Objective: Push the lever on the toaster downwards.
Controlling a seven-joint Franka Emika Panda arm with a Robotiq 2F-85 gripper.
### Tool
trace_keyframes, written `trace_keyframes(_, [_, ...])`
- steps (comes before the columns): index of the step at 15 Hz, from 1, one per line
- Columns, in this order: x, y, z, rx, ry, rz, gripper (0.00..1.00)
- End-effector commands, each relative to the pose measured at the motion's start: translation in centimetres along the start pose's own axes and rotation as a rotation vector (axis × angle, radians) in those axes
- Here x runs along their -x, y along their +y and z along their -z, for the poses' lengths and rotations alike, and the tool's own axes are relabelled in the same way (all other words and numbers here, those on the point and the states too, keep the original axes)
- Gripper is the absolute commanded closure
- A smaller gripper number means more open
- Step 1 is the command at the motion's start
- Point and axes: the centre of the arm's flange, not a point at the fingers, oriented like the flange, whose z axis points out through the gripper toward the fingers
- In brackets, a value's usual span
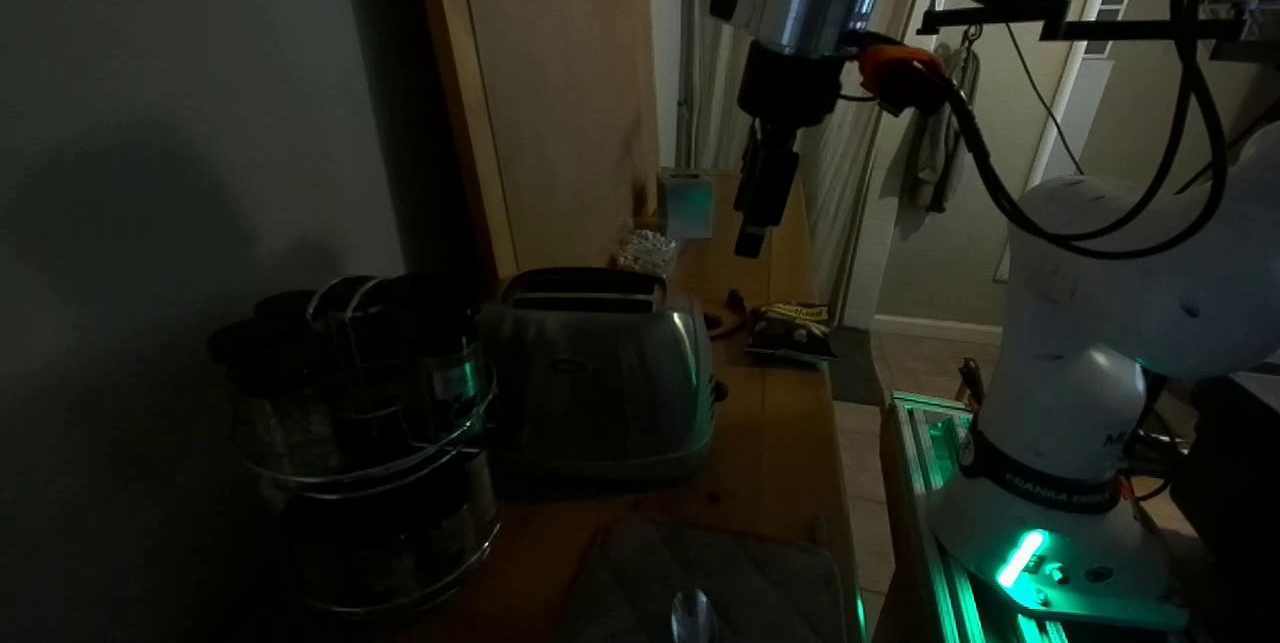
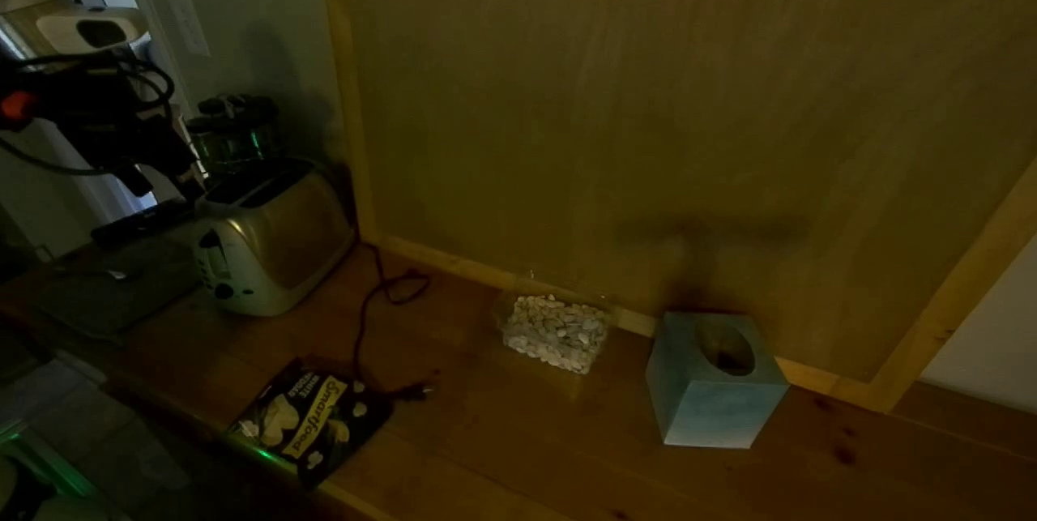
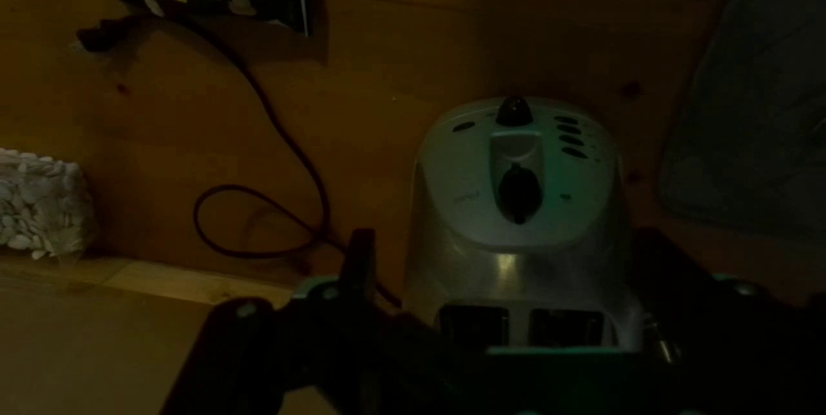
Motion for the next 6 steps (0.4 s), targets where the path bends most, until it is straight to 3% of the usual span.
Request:
trace_keyframes(1, [0.99,-0.07,0.27,-0.017,0.038,-0.010,0.00])
trace_keyframes(6, [0.19,0.03,0.57,0.000,0.019,-0.002,0.00])
